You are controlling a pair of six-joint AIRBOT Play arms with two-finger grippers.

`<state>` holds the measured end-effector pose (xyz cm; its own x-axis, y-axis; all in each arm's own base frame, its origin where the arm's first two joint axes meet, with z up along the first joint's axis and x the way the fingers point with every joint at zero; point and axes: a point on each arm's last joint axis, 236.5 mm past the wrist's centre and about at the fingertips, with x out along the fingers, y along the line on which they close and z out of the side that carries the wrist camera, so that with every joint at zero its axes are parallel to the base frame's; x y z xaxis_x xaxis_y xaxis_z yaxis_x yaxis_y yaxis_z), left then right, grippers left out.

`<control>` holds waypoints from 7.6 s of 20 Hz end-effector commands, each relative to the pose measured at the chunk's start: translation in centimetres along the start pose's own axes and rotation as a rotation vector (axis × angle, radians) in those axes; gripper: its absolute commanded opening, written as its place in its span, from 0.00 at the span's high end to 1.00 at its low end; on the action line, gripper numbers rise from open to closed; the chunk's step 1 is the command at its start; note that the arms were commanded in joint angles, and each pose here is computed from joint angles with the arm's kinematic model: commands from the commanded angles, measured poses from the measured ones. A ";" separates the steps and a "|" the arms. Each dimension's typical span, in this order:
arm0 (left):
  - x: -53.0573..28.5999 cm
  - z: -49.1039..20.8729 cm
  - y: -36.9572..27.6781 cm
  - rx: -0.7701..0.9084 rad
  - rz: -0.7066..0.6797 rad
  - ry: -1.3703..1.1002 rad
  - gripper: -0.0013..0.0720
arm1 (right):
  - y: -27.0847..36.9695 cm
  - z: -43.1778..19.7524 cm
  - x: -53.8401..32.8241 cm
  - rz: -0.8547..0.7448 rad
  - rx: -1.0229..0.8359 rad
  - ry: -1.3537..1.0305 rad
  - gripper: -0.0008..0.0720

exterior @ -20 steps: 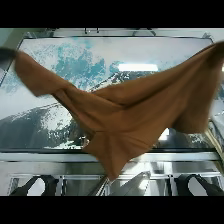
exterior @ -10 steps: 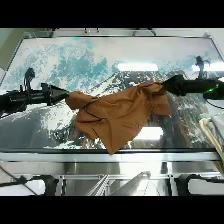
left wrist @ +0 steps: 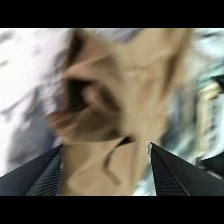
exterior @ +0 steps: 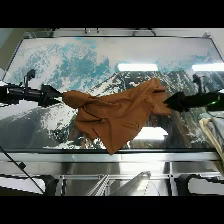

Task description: Fold the shirts.

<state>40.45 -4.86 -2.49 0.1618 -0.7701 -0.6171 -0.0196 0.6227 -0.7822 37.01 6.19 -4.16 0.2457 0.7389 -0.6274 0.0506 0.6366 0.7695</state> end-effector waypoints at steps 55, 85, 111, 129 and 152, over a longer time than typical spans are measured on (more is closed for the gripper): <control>5.2 6.6 -10.5 0.300 0.019 -0.317 0.95 | 9.9 6.8 -7.0 -0.060 -0.262 -0.722 0.97; 3.5 -12.8 8.8 -0.377 0.155 0.364 0.40 | 3.6 -4.4 -10.4 -0.012 -0.052 -0.357 0.68; 2.7 -13.8 6.7 -0.291 0.154 0.591 0.88 | -9.7 -15.9 -2.4 -0.241 0.481 -0.057 0.45; -11.3 -5.8 -20.0 0.309 -0.571 -0.110 0.96 | 27.5 0.3 -21.6 0.402 -0.444 -0.638 0.97; -12.4 2.5 -17.7 0.487 -0.125 -0.301 0.96 | 23.1 9.1 -15.3 0.101 -0.606 -0.594 0.97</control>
<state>36.29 -5.13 31.26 0.4955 -0.8468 -0.1934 0.6220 0.5013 -0.6015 38.11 5.38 34.45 0.7979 0.5988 -0.0692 -0.5198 0.7416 0.4242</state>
